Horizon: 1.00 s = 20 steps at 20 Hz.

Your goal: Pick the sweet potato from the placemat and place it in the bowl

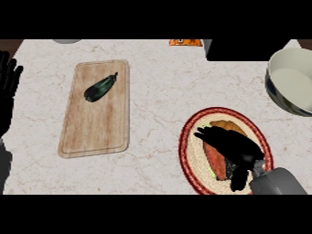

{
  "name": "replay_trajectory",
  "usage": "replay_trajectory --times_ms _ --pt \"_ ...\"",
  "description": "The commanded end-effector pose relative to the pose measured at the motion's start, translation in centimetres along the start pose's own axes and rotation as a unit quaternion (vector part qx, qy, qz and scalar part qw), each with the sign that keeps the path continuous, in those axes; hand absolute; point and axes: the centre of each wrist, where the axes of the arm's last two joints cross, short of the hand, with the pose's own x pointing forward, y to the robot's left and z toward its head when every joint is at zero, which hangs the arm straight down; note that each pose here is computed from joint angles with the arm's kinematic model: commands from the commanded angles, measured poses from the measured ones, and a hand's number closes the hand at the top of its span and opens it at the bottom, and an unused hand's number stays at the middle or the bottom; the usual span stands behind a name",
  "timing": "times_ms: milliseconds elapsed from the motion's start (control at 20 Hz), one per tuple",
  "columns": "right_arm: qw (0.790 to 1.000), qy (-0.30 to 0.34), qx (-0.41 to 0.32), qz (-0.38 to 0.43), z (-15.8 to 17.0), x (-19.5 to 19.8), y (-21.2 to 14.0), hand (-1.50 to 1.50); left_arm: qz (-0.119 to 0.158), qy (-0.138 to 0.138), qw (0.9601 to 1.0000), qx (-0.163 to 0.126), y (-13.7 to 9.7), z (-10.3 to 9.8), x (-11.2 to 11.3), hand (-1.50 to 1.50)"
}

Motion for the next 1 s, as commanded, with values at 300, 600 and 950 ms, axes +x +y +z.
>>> replay_trajectory --times_ms 300,600,950 --pt "0.998 -0.035 -0.053 0.016 -1.3 -1.8 1.4 1.5 -0.006 0.001 1.0 0.005 -0.9 0.2 -0.6 0.0" --pt "0.995 -0.05 -0.082 0.025 -1.8 -1.1 -0.3 1.5 -0.002 0.0 1.0 -0.007 -0.1 0.5 -0.5 0.0" --pt "0.961 0.245 -0.124 -0.001 15.9 -17.7 -2.5 1.5 -0.007 0.009 0.999 0.043 2.2 0.4 -0.5 0.0"
